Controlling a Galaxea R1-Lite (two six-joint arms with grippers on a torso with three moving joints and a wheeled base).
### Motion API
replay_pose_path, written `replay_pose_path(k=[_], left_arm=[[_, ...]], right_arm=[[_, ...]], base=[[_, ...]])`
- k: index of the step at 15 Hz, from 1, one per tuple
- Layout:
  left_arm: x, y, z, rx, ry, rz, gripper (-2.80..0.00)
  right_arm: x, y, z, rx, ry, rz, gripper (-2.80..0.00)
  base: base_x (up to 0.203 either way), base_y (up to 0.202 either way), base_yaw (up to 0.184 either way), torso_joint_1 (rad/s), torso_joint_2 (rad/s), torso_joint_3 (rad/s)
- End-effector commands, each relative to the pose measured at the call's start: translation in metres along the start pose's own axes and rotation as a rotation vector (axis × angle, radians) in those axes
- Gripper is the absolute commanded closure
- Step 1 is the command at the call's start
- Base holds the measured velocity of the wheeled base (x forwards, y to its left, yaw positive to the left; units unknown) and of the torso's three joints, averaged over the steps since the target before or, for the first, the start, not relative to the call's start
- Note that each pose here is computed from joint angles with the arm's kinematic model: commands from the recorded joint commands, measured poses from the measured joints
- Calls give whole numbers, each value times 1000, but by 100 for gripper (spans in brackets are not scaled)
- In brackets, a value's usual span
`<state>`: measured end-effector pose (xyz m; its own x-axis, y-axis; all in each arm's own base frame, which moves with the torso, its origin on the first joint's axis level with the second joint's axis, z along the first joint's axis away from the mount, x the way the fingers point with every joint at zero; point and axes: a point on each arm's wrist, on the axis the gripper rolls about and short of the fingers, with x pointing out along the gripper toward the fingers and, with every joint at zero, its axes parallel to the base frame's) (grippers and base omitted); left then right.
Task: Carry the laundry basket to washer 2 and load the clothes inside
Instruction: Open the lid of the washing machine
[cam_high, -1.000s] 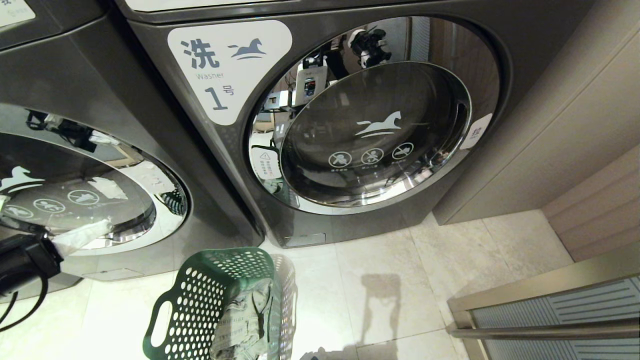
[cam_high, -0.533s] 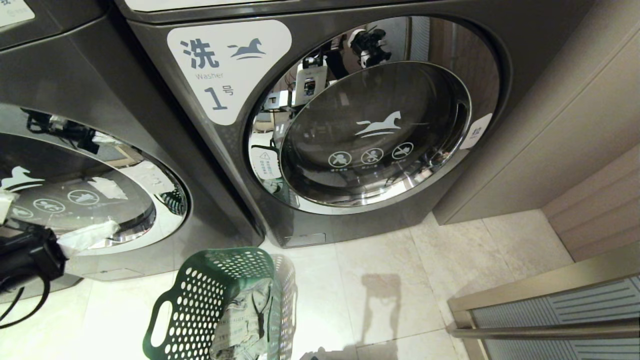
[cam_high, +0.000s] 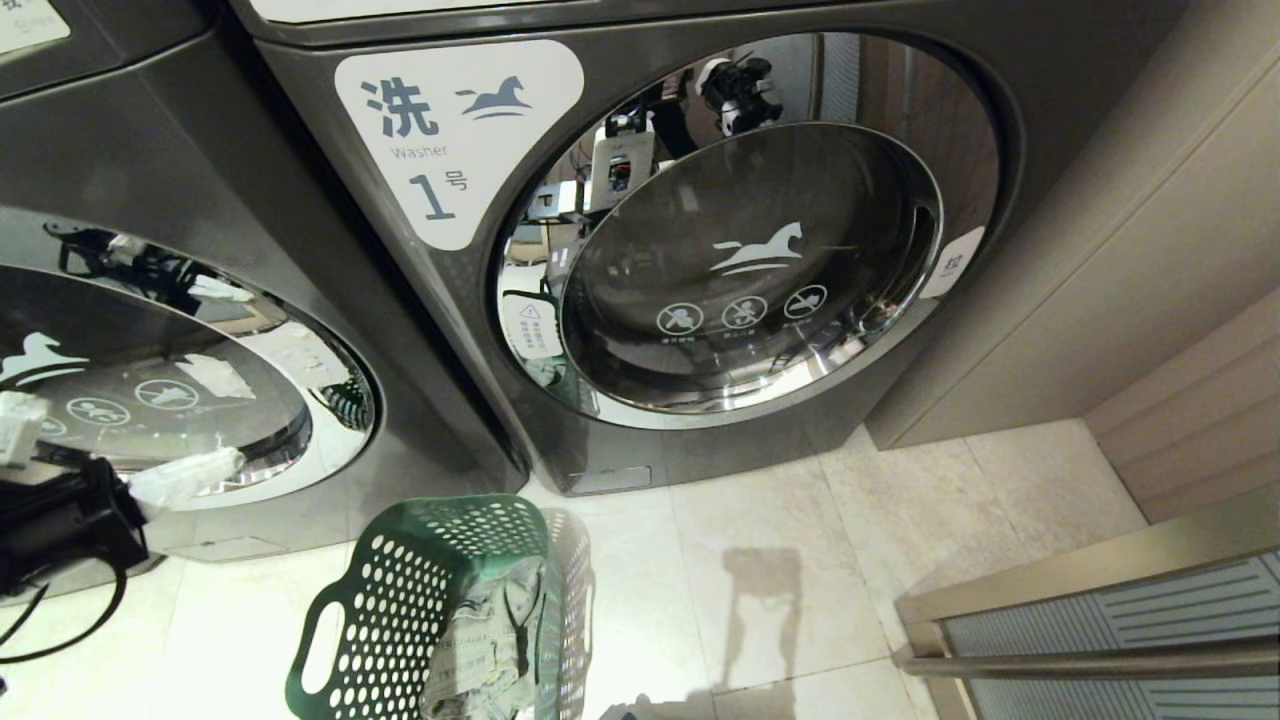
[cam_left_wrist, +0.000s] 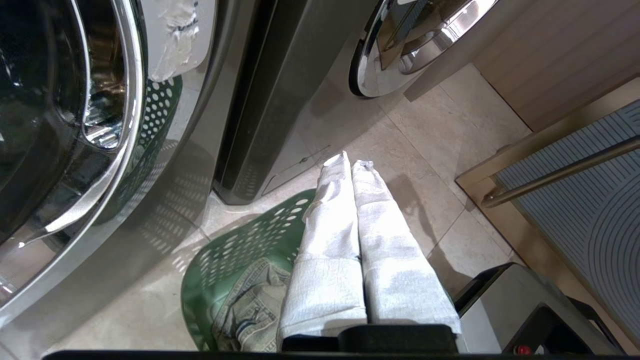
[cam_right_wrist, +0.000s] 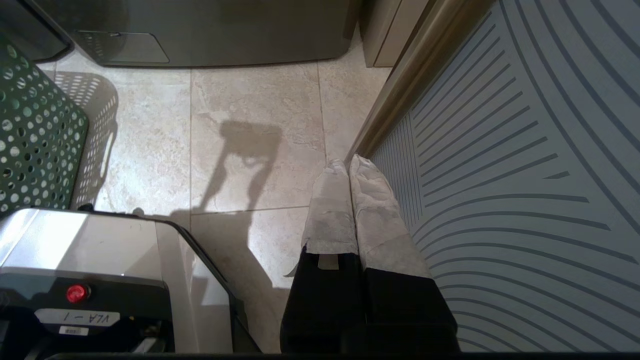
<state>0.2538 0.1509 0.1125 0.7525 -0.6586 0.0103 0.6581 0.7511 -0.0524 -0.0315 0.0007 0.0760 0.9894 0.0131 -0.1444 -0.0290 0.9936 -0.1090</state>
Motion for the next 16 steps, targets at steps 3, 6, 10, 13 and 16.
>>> replay_pose_path(k=[3,6,10,13,16], left_arm=[[1,2,-6,-17,4,-7,-16],[2,6,3,-1,-6,-6,-280],[12,15,26,-40,-42,17,-280],[19,24,21,-38,-42,10,-280],[22,34,12,-40,-42,31,-280]], right_arm=[[0,0,0,-2,2,2,0],[0,0,0,0,2,1,0],[0,0,0,0,2,1,0],[0,0,0,-2,2,1,0],[0,0,0,-2,2,1,0]], base=[[0,0,0,0,0,0],[0,0,0,0,0,0],[0,0,0,0,0,0],[0,0,0,0,0,0],[0,0,0,0,0,0]])
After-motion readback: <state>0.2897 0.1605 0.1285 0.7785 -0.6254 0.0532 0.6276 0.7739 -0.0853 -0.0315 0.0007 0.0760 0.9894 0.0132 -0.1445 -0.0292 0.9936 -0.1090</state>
